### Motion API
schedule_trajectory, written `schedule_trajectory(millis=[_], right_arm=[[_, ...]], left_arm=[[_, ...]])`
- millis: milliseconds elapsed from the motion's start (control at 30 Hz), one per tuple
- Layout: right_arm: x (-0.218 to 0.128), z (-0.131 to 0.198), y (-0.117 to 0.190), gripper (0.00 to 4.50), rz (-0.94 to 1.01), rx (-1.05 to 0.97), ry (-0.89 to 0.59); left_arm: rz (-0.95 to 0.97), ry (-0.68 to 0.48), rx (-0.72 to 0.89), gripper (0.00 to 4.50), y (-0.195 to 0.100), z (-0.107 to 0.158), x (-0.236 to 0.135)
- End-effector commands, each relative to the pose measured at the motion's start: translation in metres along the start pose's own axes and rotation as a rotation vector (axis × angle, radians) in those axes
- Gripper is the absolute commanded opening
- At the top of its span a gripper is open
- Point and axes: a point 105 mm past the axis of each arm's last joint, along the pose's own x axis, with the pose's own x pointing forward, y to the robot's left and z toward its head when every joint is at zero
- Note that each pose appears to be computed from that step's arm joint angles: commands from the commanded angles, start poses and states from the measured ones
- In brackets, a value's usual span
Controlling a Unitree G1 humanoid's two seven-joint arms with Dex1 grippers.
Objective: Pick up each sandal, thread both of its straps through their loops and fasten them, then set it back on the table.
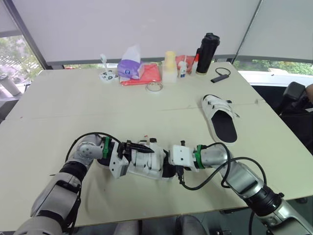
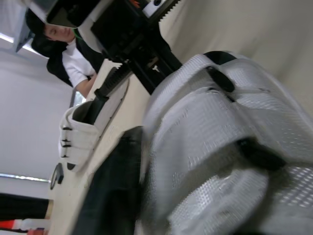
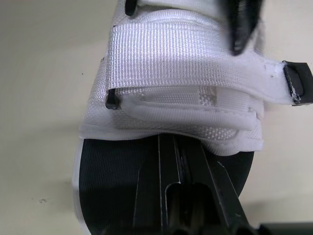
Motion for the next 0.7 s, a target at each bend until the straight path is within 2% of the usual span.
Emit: schedule_trajectory(millis=[33, 333, 500, 600, 700], right_arm=[[-0.016, -0.036, 0.000, 0.00, -0.037, 0.079, 0.162], [-0.070, 0.006, 0.001, 0.00, -0.122, 0.213, 0.048], [-0.089, 0.026, 0.003, 0.00, -0.138, 0.243, 0.006], [-0.089, 0.030, 0.002, 0.00, -0.154, 0.241, 0.004], [-0.089, 0.035, -0.001, 0.00, -0.166, 0.236, -0.017]], left_arm=[[0.028, 0.000, 0.024, 0.02, 0.006, 0.001, -0.003], [0.076, 0.081, -0.029, 0.02, 0.004, -0.011, -0.007], [0.356, 0.198, -0.185, 0.02, 0.033, -0.032, -0.020], [0.480, 0.326, -0.212, 0.02, 0.052, -0.048, -0.032], [0.579, 0.512, -0.246, 0.02, 0.065, -0.070, -0.042]])
